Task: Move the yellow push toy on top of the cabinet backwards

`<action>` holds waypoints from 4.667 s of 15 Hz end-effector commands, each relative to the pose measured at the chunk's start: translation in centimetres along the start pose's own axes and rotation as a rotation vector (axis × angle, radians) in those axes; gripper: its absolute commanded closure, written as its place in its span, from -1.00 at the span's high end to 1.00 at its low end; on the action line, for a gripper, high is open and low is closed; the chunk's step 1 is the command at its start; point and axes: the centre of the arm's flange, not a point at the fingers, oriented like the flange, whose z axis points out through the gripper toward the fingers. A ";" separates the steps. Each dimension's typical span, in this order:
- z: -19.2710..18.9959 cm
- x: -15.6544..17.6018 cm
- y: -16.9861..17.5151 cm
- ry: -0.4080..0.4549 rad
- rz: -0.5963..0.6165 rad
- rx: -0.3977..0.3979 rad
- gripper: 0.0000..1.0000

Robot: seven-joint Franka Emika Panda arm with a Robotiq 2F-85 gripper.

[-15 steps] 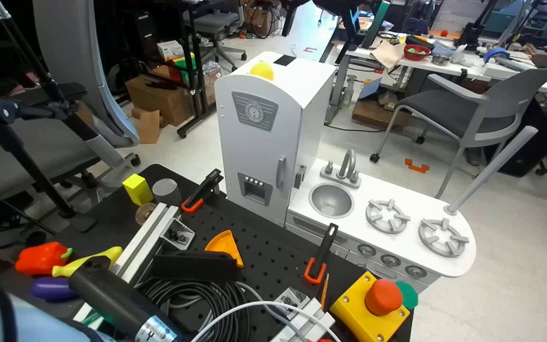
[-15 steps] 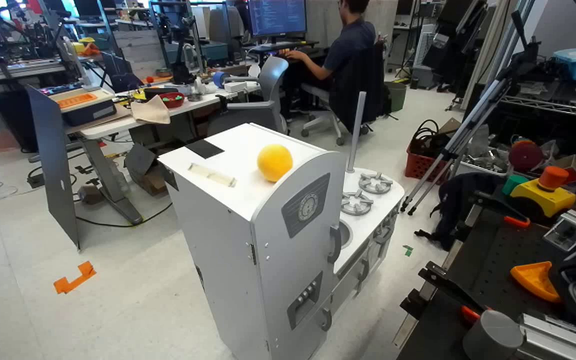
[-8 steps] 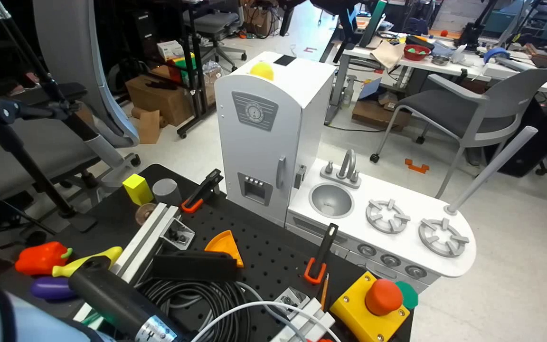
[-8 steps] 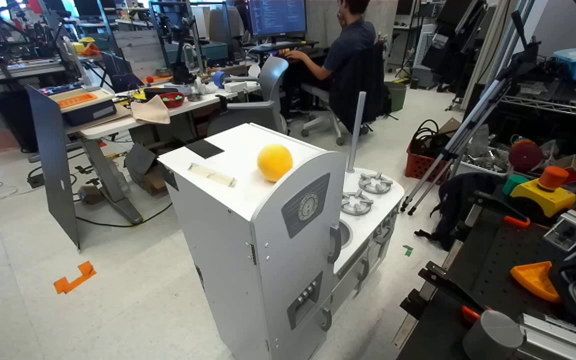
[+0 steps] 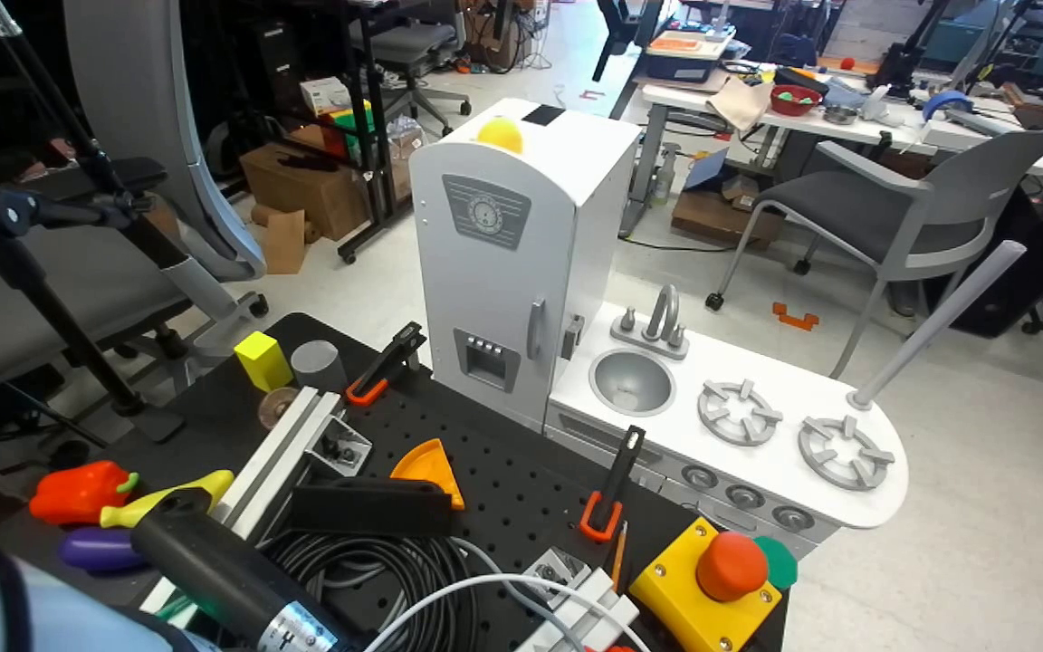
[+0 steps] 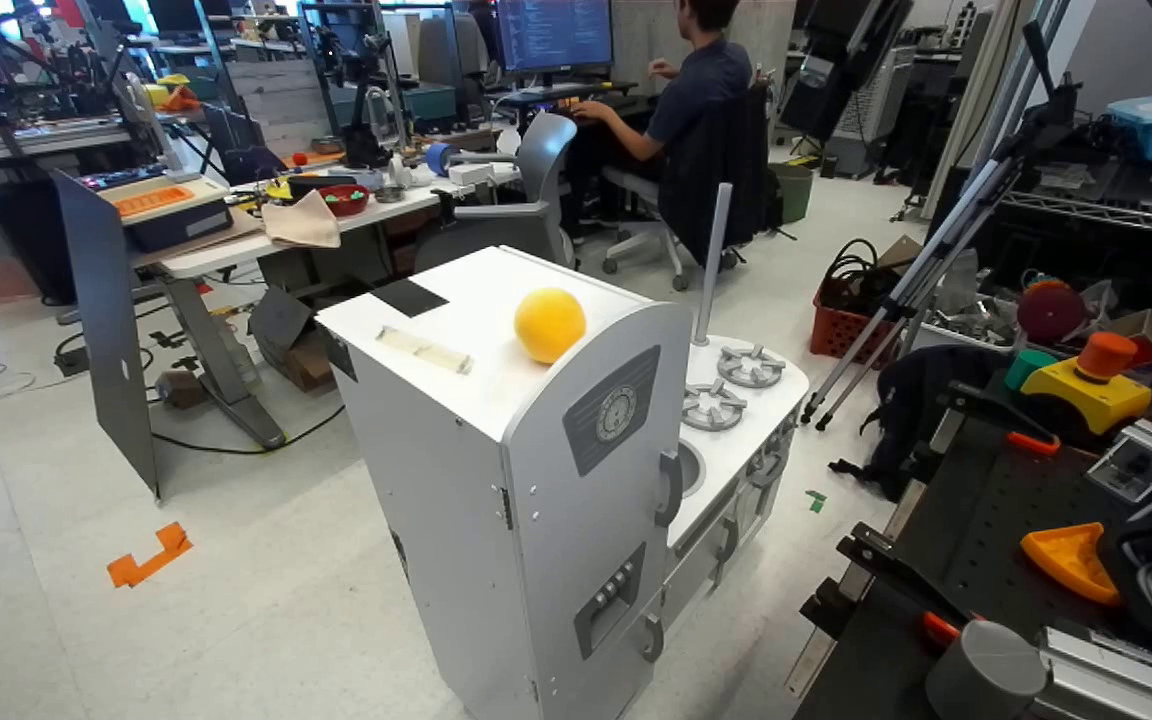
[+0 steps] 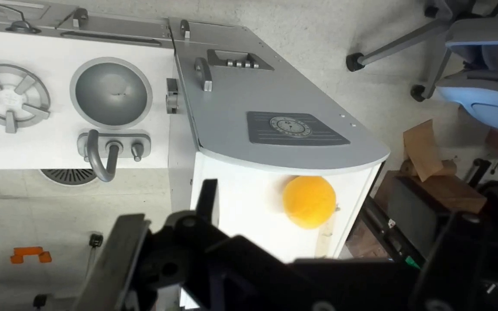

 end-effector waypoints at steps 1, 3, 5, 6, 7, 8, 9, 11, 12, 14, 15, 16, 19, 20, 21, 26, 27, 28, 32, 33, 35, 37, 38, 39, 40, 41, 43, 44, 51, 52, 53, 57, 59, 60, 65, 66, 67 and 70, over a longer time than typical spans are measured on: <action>1.0 5.0 -1.3 0.006 -0.018 -0.020 1.00; 1.8 7.2 -1.8 0.006 -0.016 -0.026 1.00; 2.8 9.2 -2.3 0.000 -0.016 -0.033 1.00; 3.6 10.3 -2.6 -0.004 -0.018 -0.040 1.00; 4.2 11.1 -2.9 -0.009 -0.017 -0.046 1.00; 5.1 11.9 -3.4 -0.020 -0.019 -0.053 1.00; 5.9 12.7 -3.7 -0.026 -0.024 -0.061 1.00; 7.7 13.9 -4.7 -0.046 -0.030 -0.079 1.00; 8.5 14.5 -5.1 -0.057 -0.030 -0.086 1.00; 10.1 15.4 -5.7 -0.082 -0.030 -0.090 1.00; 10.9 15.8 -5.9 -0.094 -0.026 -0.089 1.00; 11.8 16.1 -6.1 -0.107 -0.024 -0.086 1.00; 14.1 16.6 -6.4 -0.131 -0.013 -0.082 1.00; 15.0 16.6 -6.4 -0.142 -0.009 -0.081 1.00; 15.7 16.6 -6.4 -0.153 -0.005 -0.079 1.00; 18.7 16.0 -6.0 -0.218 0.023 -0.065 1.00; 19.2 15.9 -5.8 -0.233 0.028 -0.061 1.00; 19.6 15.7 -5.7 -0.245 0.032 -0.060 1.00; 21.4 15.8 -5.1 -0.259 0.056 -0.070 1.00; 21.9 15.9 -5.0 -0.247 0.063 -0.075 1.00; 22.4 16.3 -4.9 -0.236 0.072 -0.077 0.81; 22.7 16.6 -5.0 -0.240 0.068 -0.085 0.34; 22.7 16.6 -5.0 -0.239 0.067 -0.089 0.16; 22.5 16.6 -5.1 -0.234 0.065 -0.091 0.02; 22.2 16.6 -5.1 -0.229 0.062 -0.095 -0.16; 21.9 16.6 -5.2 -0.225 0.059 -0.097 -0.28; 20.9 16.7 -5.3 -0.201 0.044 -0.119 -0.55; 20.4 16.9 -5.3 -0.178 0.033 -0.139 -0.66; 16.0 20.9 -3.3 0.074 0.055 -0.235 -0.88; 15.8 21.5 -2.8 0.094 0.068 -0.242 -0.88; 15.6 21.8 -2.4 0.109 0.081 -0.243 -0.88; 15.9 23.6 -0.7 0.169 0.135 -0.255 -0.88; 16.3 24.6 0.0 0.191 0.160 -0.262 -0.88; 16.5 25.1 0.4 0.197 0.172 -0.265 -0.88; 19.2 26.3 1.8 0.181 0.217 -0.273 -0.88; 19.8 26.4 1.9 0.175 0.222 -0.275 -0.88; 20.5 26.4 2.1 0.171 0.226 -0.279 -0.88; 22.2 26.3 2.4 0.156 0.235 -0.288 -0.88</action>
